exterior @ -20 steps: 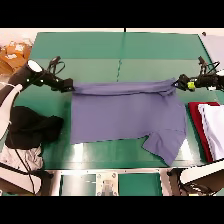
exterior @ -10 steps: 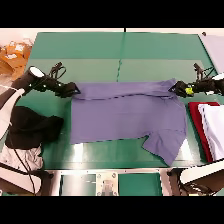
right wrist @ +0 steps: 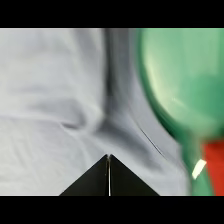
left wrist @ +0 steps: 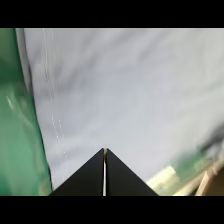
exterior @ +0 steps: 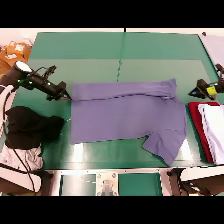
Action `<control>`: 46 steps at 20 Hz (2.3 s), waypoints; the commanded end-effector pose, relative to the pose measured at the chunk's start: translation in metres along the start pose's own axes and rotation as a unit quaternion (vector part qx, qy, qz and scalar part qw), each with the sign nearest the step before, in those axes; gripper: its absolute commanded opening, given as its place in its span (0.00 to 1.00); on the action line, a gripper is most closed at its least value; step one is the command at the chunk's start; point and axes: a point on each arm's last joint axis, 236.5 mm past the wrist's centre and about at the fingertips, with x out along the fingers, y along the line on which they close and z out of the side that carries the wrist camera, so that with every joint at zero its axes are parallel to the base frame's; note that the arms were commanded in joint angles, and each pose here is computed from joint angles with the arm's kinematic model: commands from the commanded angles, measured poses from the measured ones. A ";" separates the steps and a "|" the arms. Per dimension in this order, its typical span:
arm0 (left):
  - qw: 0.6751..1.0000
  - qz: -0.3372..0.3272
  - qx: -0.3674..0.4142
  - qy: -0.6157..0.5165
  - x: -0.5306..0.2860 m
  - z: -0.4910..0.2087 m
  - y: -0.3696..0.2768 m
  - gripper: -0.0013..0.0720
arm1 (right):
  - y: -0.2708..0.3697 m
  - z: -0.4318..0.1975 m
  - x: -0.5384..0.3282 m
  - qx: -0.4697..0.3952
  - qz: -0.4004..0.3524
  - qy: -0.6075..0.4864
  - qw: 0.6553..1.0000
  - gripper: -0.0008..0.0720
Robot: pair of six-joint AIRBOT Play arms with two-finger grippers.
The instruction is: Fold the shirts.
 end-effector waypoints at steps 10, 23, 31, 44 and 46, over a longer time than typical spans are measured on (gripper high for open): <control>0.994 0.052 -0.066 -0.065 0.056 -0.205 -0.022 0.05 | -0.028 -0.148 -0.047 0.103 -0.122 -0.081 0.984 0.03; 0.965 0.065 -0.182 -0.179 0.112 -0.210 0.005 0.77 | -0.011 -0.102 -0.028 0.132 -0.052 -0.167 0.976 0.03; 0.946 0.061 -0.203 -0.247 0.112 -0.173 0.015 0.44 | -0.012 -0.095 -0.013 0.126 -0.053 -0.161 0.977 0.03; 0.951 0.122 -0.120 -0.257 0.068 -0.142 0.053 0.05 | -0.039 -0.175 -0.008 0.118 -0.130 0.003 0.984 0.14; 0.952 0.117 -0.088 -0.269 0.061 -0.131 0.042 0.05 | -0.040 -0.200 -0.011 0.130 -0.141 0.043 0.980 0.15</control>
